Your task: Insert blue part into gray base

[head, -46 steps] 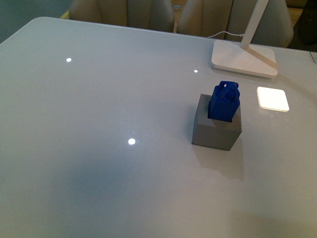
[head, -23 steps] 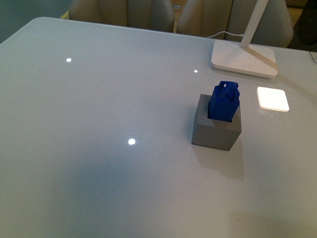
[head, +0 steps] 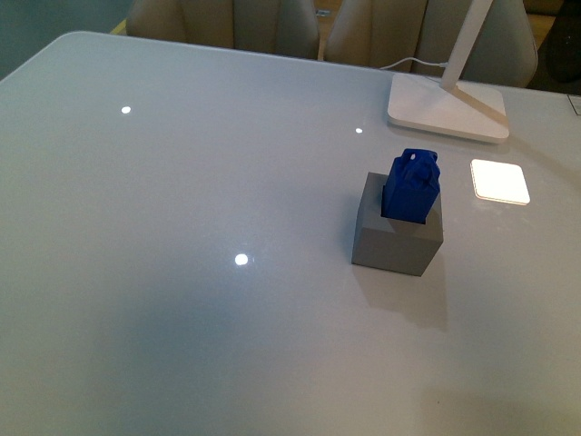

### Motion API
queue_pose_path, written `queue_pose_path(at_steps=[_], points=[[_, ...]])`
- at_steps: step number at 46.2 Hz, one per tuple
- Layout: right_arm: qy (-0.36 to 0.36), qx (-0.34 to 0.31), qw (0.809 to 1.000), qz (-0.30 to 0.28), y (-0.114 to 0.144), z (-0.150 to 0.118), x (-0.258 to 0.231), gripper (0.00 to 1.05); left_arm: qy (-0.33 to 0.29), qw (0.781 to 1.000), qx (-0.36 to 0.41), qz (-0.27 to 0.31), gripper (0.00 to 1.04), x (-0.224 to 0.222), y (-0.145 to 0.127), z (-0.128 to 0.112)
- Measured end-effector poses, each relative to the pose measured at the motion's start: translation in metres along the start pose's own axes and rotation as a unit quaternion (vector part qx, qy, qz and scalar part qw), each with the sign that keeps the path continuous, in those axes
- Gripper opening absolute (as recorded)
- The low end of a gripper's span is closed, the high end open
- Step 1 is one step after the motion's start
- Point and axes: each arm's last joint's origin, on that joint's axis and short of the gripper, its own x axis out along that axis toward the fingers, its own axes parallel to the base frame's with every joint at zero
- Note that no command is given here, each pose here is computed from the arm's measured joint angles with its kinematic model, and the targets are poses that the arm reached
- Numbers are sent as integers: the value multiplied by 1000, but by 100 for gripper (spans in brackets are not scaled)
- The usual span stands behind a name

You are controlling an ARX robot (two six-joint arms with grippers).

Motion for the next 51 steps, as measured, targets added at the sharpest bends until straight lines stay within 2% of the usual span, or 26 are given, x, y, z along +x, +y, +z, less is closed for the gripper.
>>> queue_pose_path(at_steps=[31,34,45,47,49,51], points=[[0,0,1000,0,0,0,-17,2,0,1000,0,0,97,0,0,0],[16,0,1000,0,0,-4,-22,2,0,1000,0,0,97,0,0,0],[2,0,1000,0,0,-2,-27,2,0,1000,0,0,97,0,0,0],[1,-1,1000,0,0,-2,-27,9,0,1000,0,0,97,0,0,0],[1,-1,1000,0,0,-2,-27,22,0,1000,0,0,97,0,0,0],[1,-1,1000,0,0,-2,-27,31,0,1000,0,0,97,0,0,0]])
